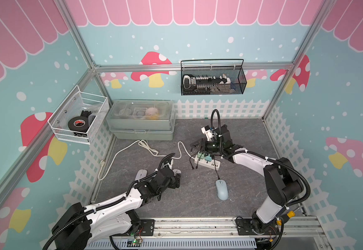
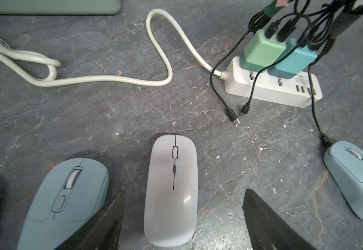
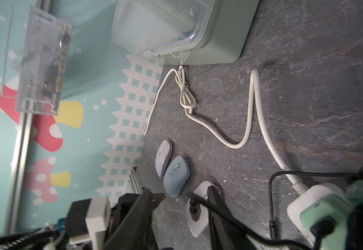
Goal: Unplug the wireless mouse
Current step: Place the mouse at the center of the board, then adjust the mouse at the center of the board.
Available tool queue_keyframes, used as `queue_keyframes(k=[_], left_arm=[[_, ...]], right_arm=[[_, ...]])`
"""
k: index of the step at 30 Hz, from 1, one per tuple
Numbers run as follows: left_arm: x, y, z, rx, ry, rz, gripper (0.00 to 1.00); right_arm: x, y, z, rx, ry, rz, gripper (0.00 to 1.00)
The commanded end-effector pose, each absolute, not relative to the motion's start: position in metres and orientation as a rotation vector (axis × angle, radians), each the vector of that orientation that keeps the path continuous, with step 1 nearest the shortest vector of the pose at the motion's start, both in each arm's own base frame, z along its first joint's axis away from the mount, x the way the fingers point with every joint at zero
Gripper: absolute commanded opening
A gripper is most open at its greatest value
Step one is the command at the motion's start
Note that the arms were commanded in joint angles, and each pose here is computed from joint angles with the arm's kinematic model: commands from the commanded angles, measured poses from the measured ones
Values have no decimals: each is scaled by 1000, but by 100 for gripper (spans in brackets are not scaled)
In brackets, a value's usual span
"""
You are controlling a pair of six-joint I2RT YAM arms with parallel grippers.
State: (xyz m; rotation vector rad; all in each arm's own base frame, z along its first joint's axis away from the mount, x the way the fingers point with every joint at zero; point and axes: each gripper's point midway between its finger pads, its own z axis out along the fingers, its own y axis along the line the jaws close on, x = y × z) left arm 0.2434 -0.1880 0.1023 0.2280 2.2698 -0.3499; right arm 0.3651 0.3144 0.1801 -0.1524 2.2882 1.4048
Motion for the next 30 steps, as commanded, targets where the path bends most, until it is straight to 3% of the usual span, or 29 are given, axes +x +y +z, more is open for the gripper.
queue_keyframes(k=[1, 12, 30], left_arm=[[243, -183, 99, 241, 2266, -326, 84], [250, -176, 107, 194, 2219, -321, 85], [266, -213, 106, 276, 2236, -432, 85]], right_arm=[[353, 316, 185, -207, 2321, 1328, 49], [315, 309, 185, -252, 2395, 1194, 60], [282, 305, 169, -235, 2475, 1153, 66]])
